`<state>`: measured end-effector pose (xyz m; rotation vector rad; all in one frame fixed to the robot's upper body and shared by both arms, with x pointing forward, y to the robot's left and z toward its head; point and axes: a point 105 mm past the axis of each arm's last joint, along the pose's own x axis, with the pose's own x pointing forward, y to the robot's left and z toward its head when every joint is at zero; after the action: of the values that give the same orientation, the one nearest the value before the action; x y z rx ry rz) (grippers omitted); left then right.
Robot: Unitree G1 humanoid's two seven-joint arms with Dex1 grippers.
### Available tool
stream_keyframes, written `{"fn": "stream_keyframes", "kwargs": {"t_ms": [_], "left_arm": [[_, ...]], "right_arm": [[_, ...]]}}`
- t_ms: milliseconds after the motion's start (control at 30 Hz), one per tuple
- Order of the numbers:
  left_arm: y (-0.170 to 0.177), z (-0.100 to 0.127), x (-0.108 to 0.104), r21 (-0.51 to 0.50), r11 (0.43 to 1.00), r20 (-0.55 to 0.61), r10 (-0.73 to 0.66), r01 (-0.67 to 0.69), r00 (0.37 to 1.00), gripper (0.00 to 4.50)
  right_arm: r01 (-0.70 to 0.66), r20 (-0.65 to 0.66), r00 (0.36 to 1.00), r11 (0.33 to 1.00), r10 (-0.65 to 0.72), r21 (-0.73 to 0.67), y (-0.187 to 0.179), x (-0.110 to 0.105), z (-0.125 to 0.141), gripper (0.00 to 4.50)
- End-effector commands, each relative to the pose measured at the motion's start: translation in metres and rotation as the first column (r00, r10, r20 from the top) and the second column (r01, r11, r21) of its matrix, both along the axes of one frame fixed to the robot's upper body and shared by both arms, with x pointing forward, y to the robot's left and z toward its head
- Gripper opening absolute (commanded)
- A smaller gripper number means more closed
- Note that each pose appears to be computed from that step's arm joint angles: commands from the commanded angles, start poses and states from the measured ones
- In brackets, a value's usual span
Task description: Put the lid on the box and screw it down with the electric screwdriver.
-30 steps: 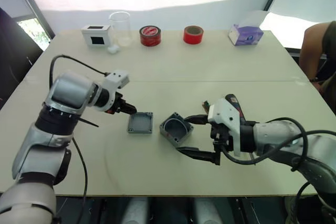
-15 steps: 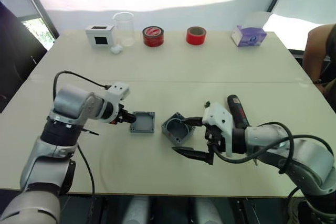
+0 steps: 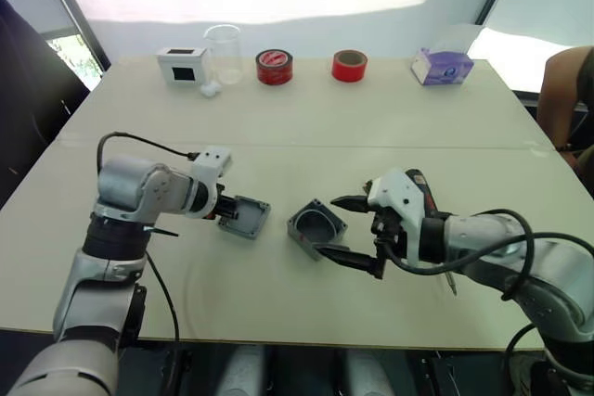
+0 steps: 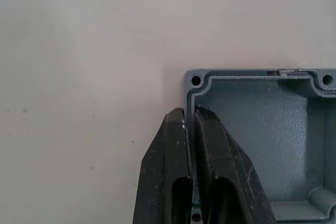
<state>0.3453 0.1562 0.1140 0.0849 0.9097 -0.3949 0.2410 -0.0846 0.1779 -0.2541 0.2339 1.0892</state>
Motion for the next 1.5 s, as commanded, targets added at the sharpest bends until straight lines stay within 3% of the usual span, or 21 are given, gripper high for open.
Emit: {"fn": "stream_keyframes", "kwargs": {"t_ms": [33, 100, 233, 433, 567, 700, 900, 1500], "left_arm": [[0.010, 0.015, 0.015, 0.015, 0.997, 0.057, 0.080, -0.081, 0.995, 0.05], [0.014, 0.036, 0.030, -0.020, 0.993, 0.130, 0.115, -0.113, 0.985, 0.05], [-0.002, 0.096, 0.058, -0.116, 0.993, 0.432, 0.019, 0.034, 0.902, 0.05], [-0.036, 0.142, 0.064, -0.184, 0.959, 0.695, -0.027, 0.215, 0.718, 0.05], [-0.055, 0.151, 0.060, -0.247, 0.930, 0.742, 0.001, 0.272, 0.670, 0.05], [-0.063, 0.156, 0.056, -0.263, 0.915, 0.763, 0.003, 0.305, 0.647, 0.05], [-0.069, 0.153, 0.047, -0.266, 0.892, 0.759, -0.039, 0.365, 0.650, 0.05], [-0.071, 0.153, 0.047, -0.267, 0.882, 0.754, -0.059, 0.388, 0.654, 0.05]], "right_arm": [[0.027, 0.051, 0.998, 0.992, -0.034, 0.126, -0.001, 0.009, 0.026, 4.50], [0.089, 0.081, 0.991, 0.970, -0.110, 0.226, -0.003, 0.025, 0.041, 4.50], [0.182, 0.018, 0.980, 0.933, -0.198, 0.311, 0.000, 0.058, 0.049, 4.50], [0.298, -0.151, 0.954, 0.861, -0.259, 0.412, 0.015, 0.102, 0.061, 4.50], [0.368, -0.282, 0.924, 0.799, -0.257, 0.476, 0.019, 0.121, 0.062, 4.50], [0.381, -0.295, 0.917, 0.802, -0.267, 0.460, 0.017, 0.123, 0.057, 4.50], [0.380, -0.335, 0.918, 0.723, -0.215, 0.577, 0.013, 0.121, 0.070, 4.50], [0.341, -0.300, 0.934, 0.733, -0.194, 0.589, 0.019, 0.110, 0.069, 4.50]]}}
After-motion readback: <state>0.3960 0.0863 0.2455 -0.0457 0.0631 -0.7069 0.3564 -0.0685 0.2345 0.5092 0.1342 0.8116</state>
